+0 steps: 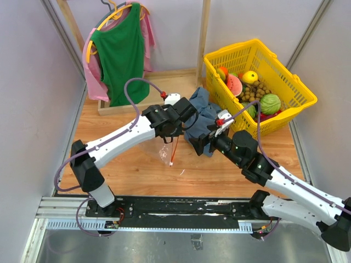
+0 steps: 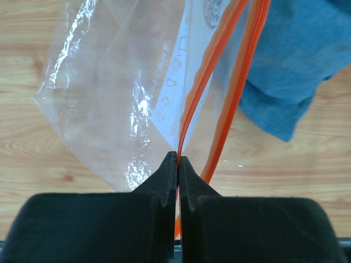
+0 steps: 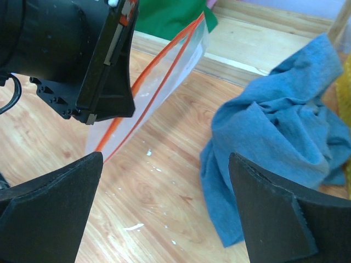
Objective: Place the food in the zip-top bag and seal the zipper
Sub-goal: Pick up the zipper food storage bag at the center of the board, then open the zipper of the food storage bag.
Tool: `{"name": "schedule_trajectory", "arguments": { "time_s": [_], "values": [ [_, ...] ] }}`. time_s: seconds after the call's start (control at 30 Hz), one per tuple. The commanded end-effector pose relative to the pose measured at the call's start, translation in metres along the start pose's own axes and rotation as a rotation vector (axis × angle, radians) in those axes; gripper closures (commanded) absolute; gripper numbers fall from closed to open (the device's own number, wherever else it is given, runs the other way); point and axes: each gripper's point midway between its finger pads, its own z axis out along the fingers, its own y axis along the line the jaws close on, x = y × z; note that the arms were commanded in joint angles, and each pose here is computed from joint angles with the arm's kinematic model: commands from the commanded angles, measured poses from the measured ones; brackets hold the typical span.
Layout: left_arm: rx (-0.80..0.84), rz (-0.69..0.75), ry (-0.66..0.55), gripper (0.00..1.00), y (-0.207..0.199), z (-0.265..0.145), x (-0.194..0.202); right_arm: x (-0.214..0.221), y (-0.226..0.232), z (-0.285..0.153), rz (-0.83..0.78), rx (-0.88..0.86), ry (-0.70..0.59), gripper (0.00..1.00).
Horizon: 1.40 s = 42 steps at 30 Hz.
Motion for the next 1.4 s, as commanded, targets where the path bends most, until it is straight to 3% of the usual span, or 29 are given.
{"name": "schedule_trajectory", "arguments": {
  "time_s": [0.0, 0.27, 0.5, 0.8, 1.03, 1.37],
  "values": [
    [0.13, -0.183, -0.035, 1.0, -0.018, -0.035, -0.022, -0.016, 0.015, 0.01, 0.096, -0.055, -0.004, 0.02],
    [0.27, -0.262, -0.072, 1.0, -0.029, -0.057, -0.033, -0.01, 0.018, 0.031, 0.145, -0.036, 0.046, 0.01],
    [0.313, -0.26, -0.073, 1.0, -0.031, -0.062, -0.032, 0.001, 0.01, 0.046, 0.139, 0.024, 0.091, 0.18],
    [0.336, -0.234, -0.071, 1.0, -0.027, -0.074, -0.033, 0.022, -0.015, 0.045, 0.087, 0.161, 0.179, 0.51],
    [0.326, -0.197, -0.083, 1.0, -0.015, -0.083, -0.033, 0.006, -0.01, 0.038, 0.047, 0.123, 0.175, 0.97],
    [0.3, -0.113, -0.146, 1.0, 0.012, -0.09, -0.031, 0.007, -0.009, 0.018, 0.094, 0.138, 0.272, 0.99]
  ]
}}
